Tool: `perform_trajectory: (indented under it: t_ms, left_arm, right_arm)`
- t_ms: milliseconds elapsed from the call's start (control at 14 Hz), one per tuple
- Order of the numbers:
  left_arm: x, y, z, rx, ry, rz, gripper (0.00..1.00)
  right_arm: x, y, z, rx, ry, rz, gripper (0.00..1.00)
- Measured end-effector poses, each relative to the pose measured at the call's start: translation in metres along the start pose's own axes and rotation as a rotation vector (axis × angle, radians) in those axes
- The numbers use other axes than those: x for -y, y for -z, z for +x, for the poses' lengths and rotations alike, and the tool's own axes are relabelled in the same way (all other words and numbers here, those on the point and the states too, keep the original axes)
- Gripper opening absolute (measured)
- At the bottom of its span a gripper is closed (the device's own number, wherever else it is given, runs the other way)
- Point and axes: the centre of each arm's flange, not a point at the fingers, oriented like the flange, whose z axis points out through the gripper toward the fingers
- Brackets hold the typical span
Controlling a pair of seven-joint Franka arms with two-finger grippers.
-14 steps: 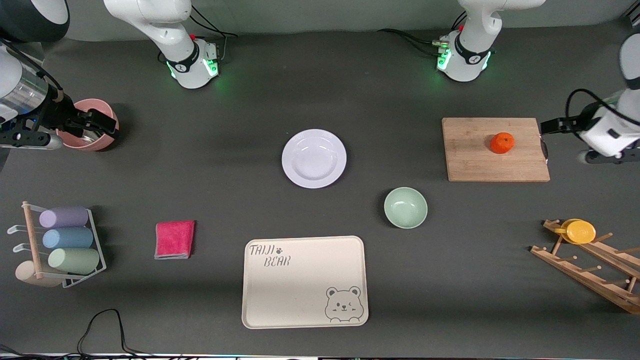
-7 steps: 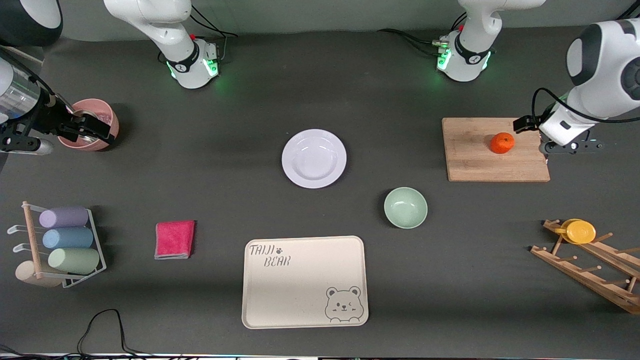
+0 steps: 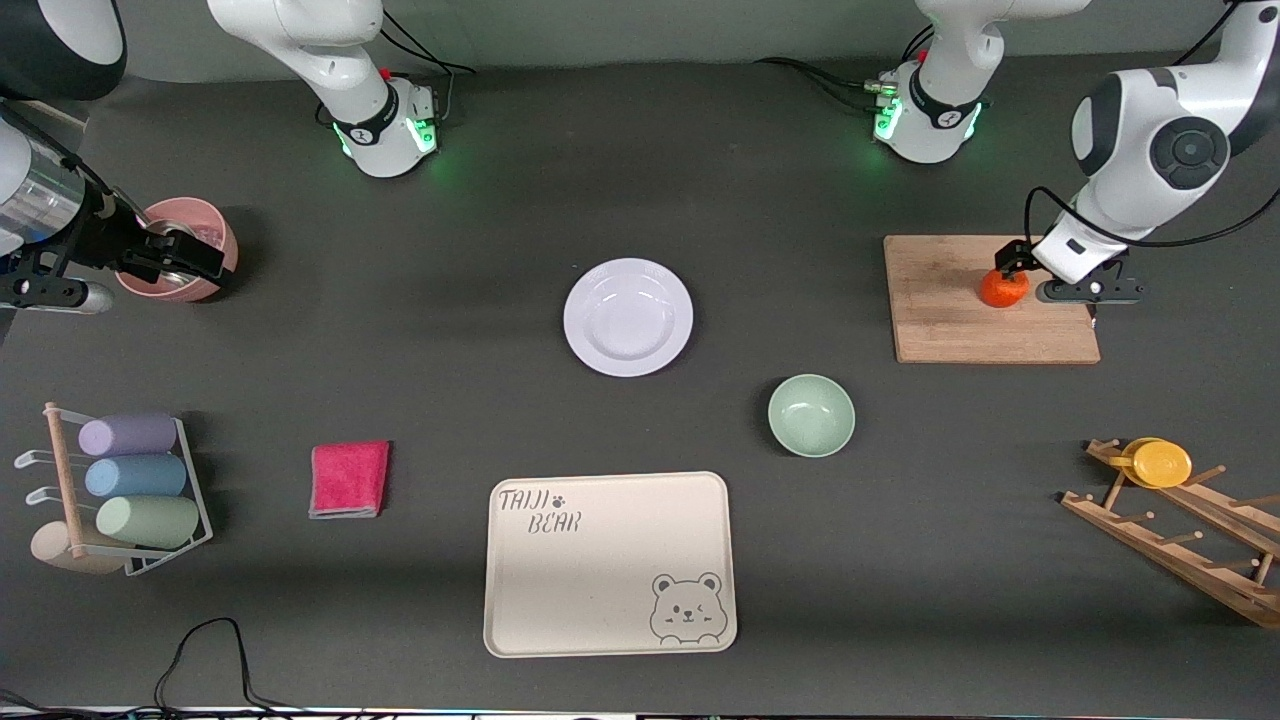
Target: Place orange and plate with both arms
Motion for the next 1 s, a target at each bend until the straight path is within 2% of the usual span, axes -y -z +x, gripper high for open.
perform_trajectory:
  t_ms: [499,998]
  left_arm:
    - [0.015,-0.063,-0.014,-0.122,-0.021,-0.018,0.98]
    - [0.021,-0.096,-0.016,-0.127,-0.002,-0.026,0.98]
  right_arm:
    - [-0.01,-0.002,0.0,0.017,-0.018,0.003,1.0]
    - [-0.01,-0.003,0.001,0.02,-0.018,0.003,1.0]
